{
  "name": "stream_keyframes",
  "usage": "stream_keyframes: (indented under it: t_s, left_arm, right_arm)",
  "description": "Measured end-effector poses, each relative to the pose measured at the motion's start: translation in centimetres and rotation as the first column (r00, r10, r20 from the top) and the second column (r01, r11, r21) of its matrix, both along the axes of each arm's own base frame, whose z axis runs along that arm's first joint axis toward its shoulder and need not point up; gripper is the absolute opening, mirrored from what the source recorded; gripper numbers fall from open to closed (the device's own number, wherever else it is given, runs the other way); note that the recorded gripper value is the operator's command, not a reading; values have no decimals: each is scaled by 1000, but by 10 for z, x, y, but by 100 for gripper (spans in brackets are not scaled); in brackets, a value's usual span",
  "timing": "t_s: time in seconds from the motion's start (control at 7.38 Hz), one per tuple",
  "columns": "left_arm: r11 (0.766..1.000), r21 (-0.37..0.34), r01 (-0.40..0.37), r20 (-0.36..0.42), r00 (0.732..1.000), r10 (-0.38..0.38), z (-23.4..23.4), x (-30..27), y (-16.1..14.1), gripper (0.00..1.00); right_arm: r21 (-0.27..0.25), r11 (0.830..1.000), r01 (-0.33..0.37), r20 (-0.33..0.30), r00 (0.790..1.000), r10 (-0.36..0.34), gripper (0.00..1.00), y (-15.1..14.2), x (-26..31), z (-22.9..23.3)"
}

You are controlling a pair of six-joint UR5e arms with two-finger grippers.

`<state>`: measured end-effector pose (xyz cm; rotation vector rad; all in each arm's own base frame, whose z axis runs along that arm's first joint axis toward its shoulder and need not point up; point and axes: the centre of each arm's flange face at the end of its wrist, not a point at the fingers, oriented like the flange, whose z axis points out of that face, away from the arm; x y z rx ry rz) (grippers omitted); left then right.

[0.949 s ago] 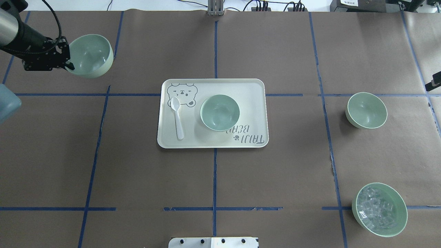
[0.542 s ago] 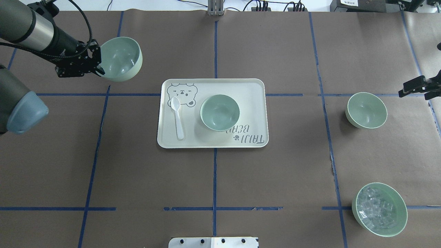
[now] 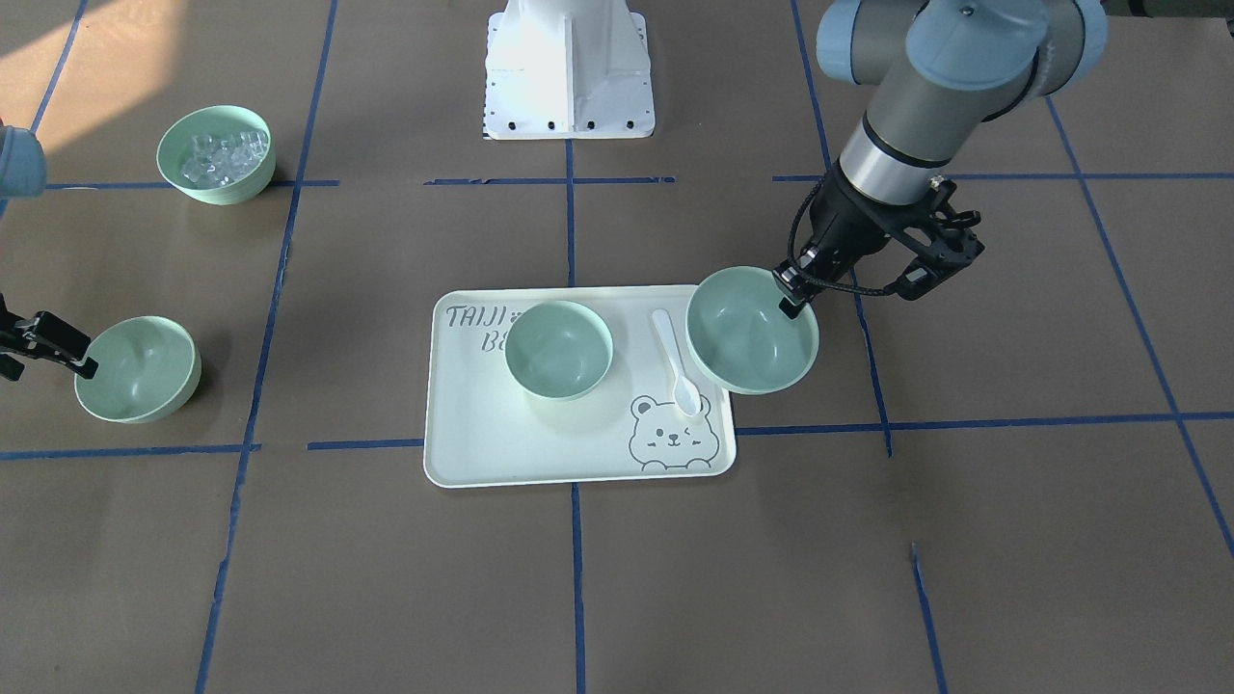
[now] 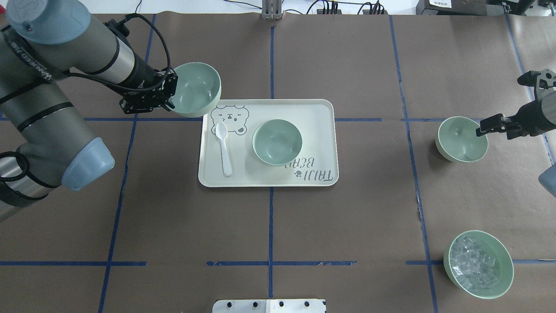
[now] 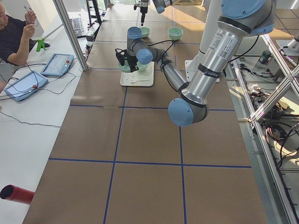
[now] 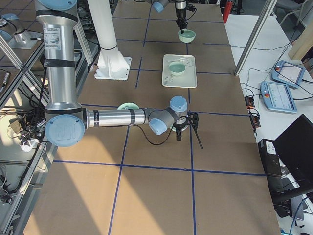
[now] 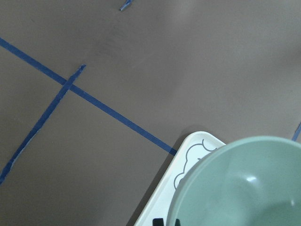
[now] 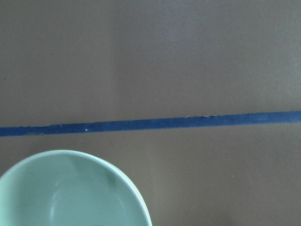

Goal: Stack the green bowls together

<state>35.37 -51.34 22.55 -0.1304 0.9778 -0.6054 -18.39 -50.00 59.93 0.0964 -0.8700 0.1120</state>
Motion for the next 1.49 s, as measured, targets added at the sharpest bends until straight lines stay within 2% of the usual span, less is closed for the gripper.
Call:
stream_keyframes:
  t_s: [0.14, 0.27, 0.41, 0.68, 1.08, 1.49]
  left_arm:
    - [1000, -6, -3, -4, 1000, 3, -8, 11, 4, 0]
    - [1000, -5, -8, -6, 1000, 8, -13, 20, 8, 0]
    - [1000, -4, -12, -7, 1000, 12, -16, 25, 11, 0]
    - [1000, -8, -14, -12, 1000, 14, -22, 37, 17, 0]
    - [1000, -13, -11, 0, 1000, 11, -37, 86, 36, 0]
    - [1000, -2, 0, 11, 1000, 0, -62, 138, 49, 0]
  right_arm:
    - [-6, 1000, 9, -6, 1000, -9, 75, 2, -7, 4]
    - [-11, 1000, 15, -11, 1000, -15, 42, 4, -12, 7]
    - [-14, 1000, 20, -12, 1000, -20, 0, 5, -15, 9]
    - [-13, 1000, 28, -11, 1000, -28, 0, 6, -19, 8]
    - [-5, 999, 40, 13, 999, -40, 0, 3, -21, -2]
    - [-6, 999, 34, 100, 994, -34, 0, -17, 1, -29]
